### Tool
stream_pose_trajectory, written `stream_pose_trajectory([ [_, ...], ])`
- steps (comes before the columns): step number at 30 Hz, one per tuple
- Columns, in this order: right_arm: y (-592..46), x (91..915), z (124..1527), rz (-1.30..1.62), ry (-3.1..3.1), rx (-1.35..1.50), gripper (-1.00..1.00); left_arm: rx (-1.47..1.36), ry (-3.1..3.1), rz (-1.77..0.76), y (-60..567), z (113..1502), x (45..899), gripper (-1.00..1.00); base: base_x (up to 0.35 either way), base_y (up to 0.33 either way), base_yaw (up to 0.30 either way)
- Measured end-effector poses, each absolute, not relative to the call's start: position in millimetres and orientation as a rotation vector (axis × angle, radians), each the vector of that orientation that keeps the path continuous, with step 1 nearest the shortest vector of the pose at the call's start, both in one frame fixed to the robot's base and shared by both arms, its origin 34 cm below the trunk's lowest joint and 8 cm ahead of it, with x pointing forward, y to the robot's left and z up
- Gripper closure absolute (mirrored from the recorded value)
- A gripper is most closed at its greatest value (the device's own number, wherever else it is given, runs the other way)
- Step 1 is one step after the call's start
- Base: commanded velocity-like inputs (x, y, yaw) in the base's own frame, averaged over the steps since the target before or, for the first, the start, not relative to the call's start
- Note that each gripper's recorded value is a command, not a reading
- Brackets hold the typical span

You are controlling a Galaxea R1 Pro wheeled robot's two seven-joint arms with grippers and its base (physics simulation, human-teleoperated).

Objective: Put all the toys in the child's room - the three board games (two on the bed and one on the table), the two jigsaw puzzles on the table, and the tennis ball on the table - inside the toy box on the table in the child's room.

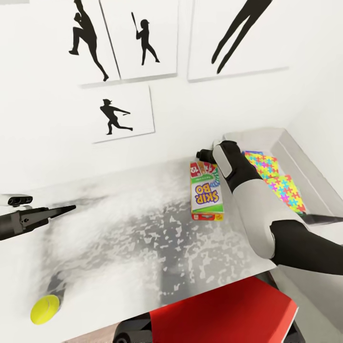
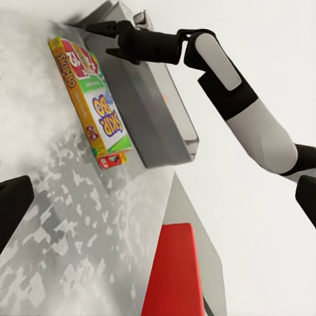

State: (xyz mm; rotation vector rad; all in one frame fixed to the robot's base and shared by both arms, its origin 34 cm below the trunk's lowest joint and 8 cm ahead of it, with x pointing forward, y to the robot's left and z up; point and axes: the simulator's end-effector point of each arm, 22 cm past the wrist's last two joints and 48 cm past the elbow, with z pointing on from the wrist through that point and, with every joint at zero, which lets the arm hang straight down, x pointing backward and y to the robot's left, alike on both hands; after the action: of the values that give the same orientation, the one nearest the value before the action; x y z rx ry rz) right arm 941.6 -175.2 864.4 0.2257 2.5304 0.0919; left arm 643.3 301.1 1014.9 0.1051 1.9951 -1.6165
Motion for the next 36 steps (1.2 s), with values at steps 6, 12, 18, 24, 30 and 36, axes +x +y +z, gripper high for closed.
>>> stream_pose_trajectory([
  [6, -174.7, 948.6, 867.5, 0.094, 2.525, 0.223, -1.00, 0.098, 2.003, -1.619, 301.2, 1009.7, 643.4, -1.00, 0.000, 0.000, 0.000],
  [12, -174.0, 952.1, 868.8, 0.096, 2.521, 0.222, -1.00, 0.093, 2.007, -1.621, 301.3, 1006.8, 643.5, -1.00, 0.000, 0.000, 0.000],
  [18, -173.7, 953.0, 869.4, 0.096, 2.520, 0.221, -1.00, 0.091, 2.008, -1.621, 301.8, 1006.5, 643.6, -1.00, 0.000, 0.000, 0.000],
  [24, -173.4, 952.6, 868.5, 0.096, 2.523, 0.220, -1.00, 0.090, 2.008, -1.621, 301.8, 1006.4, 643.6, -1.00, 0.000, 0.000, 0.000],
  [30, -174.5, 952.4, 868.0, 0.093, 2.524, 0.221, -1.00, 0.090, 2.008, -1.622, 301.6, 1006.3, 643.6, -1.00, 0.000, 0.000, 0.000],
  [36, -174.6, 952.5, 868.1, 0.093, 2.523, 0.222, -1.00, 0.091, 2.009, -1.622, 301.3, 1006.1, 643.4, -1.00, 0.000, 0.000, 0.000],
])
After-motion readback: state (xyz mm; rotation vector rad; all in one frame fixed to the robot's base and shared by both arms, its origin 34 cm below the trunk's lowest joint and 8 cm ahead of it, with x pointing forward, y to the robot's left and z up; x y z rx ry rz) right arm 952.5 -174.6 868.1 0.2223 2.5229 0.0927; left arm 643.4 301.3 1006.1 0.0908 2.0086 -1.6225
